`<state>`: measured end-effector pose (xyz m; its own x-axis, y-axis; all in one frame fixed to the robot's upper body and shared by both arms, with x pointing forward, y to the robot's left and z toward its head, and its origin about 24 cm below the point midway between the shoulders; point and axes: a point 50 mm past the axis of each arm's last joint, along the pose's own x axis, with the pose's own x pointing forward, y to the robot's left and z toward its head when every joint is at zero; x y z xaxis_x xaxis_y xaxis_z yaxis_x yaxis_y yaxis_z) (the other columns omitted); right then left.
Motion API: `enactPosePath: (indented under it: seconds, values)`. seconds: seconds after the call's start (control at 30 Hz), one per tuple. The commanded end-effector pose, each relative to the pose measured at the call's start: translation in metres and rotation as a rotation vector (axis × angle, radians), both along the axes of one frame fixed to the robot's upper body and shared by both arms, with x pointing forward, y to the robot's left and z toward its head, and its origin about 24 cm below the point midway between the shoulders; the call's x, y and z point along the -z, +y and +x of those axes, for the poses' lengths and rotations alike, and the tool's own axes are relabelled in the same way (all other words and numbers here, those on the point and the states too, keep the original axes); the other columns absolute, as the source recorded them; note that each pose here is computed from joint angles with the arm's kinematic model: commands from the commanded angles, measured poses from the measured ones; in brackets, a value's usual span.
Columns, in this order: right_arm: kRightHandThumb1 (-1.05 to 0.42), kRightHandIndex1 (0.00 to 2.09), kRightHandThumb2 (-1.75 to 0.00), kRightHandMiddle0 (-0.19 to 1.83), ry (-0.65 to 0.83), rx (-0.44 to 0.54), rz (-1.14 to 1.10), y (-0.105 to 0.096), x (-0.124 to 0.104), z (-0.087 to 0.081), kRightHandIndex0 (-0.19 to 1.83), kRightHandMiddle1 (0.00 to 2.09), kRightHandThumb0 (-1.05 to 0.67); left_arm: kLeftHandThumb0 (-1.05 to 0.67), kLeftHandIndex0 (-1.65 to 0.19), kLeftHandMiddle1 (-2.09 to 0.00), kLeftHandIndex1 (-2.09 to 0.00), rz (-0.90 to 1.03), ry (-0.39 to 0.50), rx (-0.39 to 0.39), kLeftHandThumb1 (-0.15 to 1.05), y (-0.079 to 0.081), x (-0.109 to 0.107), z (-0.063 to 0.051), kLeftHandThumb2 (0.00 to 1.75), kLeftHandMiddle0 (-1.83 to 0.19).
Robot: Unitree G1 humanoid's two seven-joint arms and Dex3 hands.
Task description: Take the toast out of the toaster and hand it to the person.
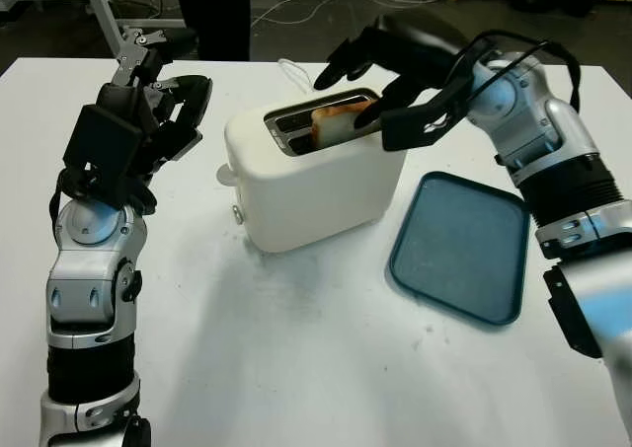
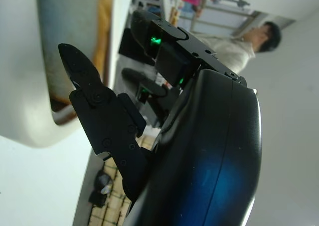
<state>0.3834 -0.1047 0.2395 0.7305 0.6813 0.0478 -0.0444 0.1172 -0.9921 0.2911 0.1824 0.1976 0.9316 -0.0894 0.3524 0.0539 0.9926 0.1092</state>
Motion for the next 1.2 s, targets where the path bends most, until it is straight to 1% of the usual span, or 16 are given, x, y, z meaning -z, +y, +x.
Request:
enactPosePath:
  seconds: [0.0, 0.17, 0.5, 0.53, 0.57, 0.6, 0.63, 0.73, 0.77, 0.83, 0.87, 0.9, 0.97, 1.03, 1.1, 1.17]
  values:
    - [-0.62, 0.44, 0.0, 0.95, -0.023, -0.017, -0.017, 0.004, -0.003, 0.0, 0.79, 0.04, -0.29, -0.49, 0.0, -1.06, -0.94, 0.006, -0.012, 0.002, 0.89, 0.001, -0.002, -0.001, 0.43, 0.0]
    - [-0.61, 0.54, 0.0, 0.98, -0.003, -0.022, -0.023, 0.003, 0.003, 0.002, 0.79, 0.04, -0.26, -0.48, 0.0, -1.06, -0.94, -0.006, -0.005, 0.007, 0.88, 0.001, -0.003, -0.001, 0.43, 0.0]
    - [-0.65, 0.63, -0.01, 1.1, 0.049, -0.023, -0.079, 0.002, 0.008, 0.003, 0.98, 0.08, -0.28, -0.48, 0.0, -1.07, -0.95, 0.005, -0.007, -0.006, 0.88, 0.0, -0.002, -0.001, 0.44, 0.0]
    - [-0.66, 0.69, -0.01, 1.11, 0.058, -0.02, -0.089, 0.002, 0.009, 0.003, 0.99, 0.08, -0.28, -0.49, 0.0, -1.07, -0.95, 0.002, -0.006, -0.005, 0.87, 0.0, -0.002, -0.001, 0.44, 0.0]
    - [-0.67, 0.88, -0.01, 1.13, 0.071, -0.015, -0.096, 0.002, 0.009, 0.004, 0.97, 0.08, -0.29, -0.49, 0.0, -1.07, -0.95, -0.001, -0.005, -0.005, 0.87, 0.0, -0.002, -0.001, 0.44, 0.0]
    - [-0.67, 1.18, 0.0, 1.15, 0.079, -0.011, -0.102, 0.002, 0.008, 0.004, 0.93, 0.08, -0.28, -0.49, 0.0, -1.07, -0.95, -0.003, -0.004, -0.007, 0.87, -0.001, -0.002, -0.001, 0.44, 0.0]
    - [-0.67, 1.23, 0.0, 1.16, 0.087, -0.008, -0.105, 0.003, 0.008, 0.004, 0.91, 0.08, -0.28, -0.49, 0.0, -1.07, -0.95, -0.002, -0.003, -0.009, 0.87, -0.001, -0.002, -0.001, 0.44, 0.0]
    - [-0.69, 1.22, 0.0, 1.24, 0.098, 0.004, -0.119, 0.004, 0.008, 0.005, 0.93, 0.11, -0.31, -0.49, 0.0, -1.08, -0.95, 0.001, -0.004, -0.013, 0.86, 0.0, -0.001, -0.002, 0.43, 0.0]
    - [-0.7, 1.29, 0.0, 1.26, 0.098, 0.009, -0.127, 0.005, 0.009, 0.005, 0.93, 0.13, -0.32, -0.49, 0.0, -1.08, -0.95, 0.002, -0.003, -0.011, 0.86, 0.0, -0.001, -0.002, 0.44, 0.0]
    - [-0.71, 1.41, 0.0, 1.28, 0.101, 0.015, -0.145, 0.006, 0.011, 0.005, 0.91, 0.22, -0.37, -0.48, 0.0, -1.06, -0.94, -0.004, 0.0, -0.012, 0.86, 0.0, -0.001, -0.002, 0.44, 0.0]
    - [-0.71, 1.44, 0.0, 1.25, 0.103, 0.016, -0.152, 0.007, 0.012, 0.005, 0.91, 0.32, -0.39, -0.48, 0.0, -1.06, -0.93, -0.006, 0.001, -0.013, 0.86, 0.0, -0.001, -0.002, 0.44, 0.0]
    - [-0.71, 1.48, 0.0, 1.16, 0.103, 0.016, -0.158, 0.007, 0.014, 0.005, 0.92, 0.52, -0.41, -0.49, 0.0, -1.06, -0.93, -0.009, 0.003, -0.015, 0.85, 0.001, -0.001, -0.002, 0.43, 0.0]
    - [-0.72, 1.52, 0.0, 1.08, 0.108, 0.022, -0.184, 0.009, 0.016, 0.006, 0.92, 0.74, -0.45, -0.49, 0.0, -1.06, -0.93, -0.018, 0.008, -0.012, 0.85, 0.001, -0.001, -0.002, 0.43, 0.0]
    - [-0.74, 1.49, 0.0, 1.03, 0.122, 0.029, -0.217, 0.01, 0.02, 0.006, 0.91, 0.84, -0.5, -0.48, 0.0, -1.06, -0.93, -0.019, 0.009, -0.009, 0.85, 0.001, -0.001, -0.002, 0.43, 0.0]
    - [-0.74, 1.47, 0.0, 1.02, 0.129, 0.026, -0.233, 0.011, 0.024, 0.006, 0.93, 0.88, -0.52, -0.48, 0.0, -1.06, -0.93, -0.019, 0.006, -0.007, 0.85, 0.0, -0.001, -0.002, 0.43, 0.0]
    - [-0.72, 1.6, 0.0, 1.03, 0.132, 0.017, -0.248, 0.011, 0.027, 0.006, 0.93, 0.92, -0.53, -0.47, 0.0, -1.06, -0.93, -0.021, 0.005, -0.005, 0.85, 0.0, -0.001, -0.002, 0.43, 0.0]
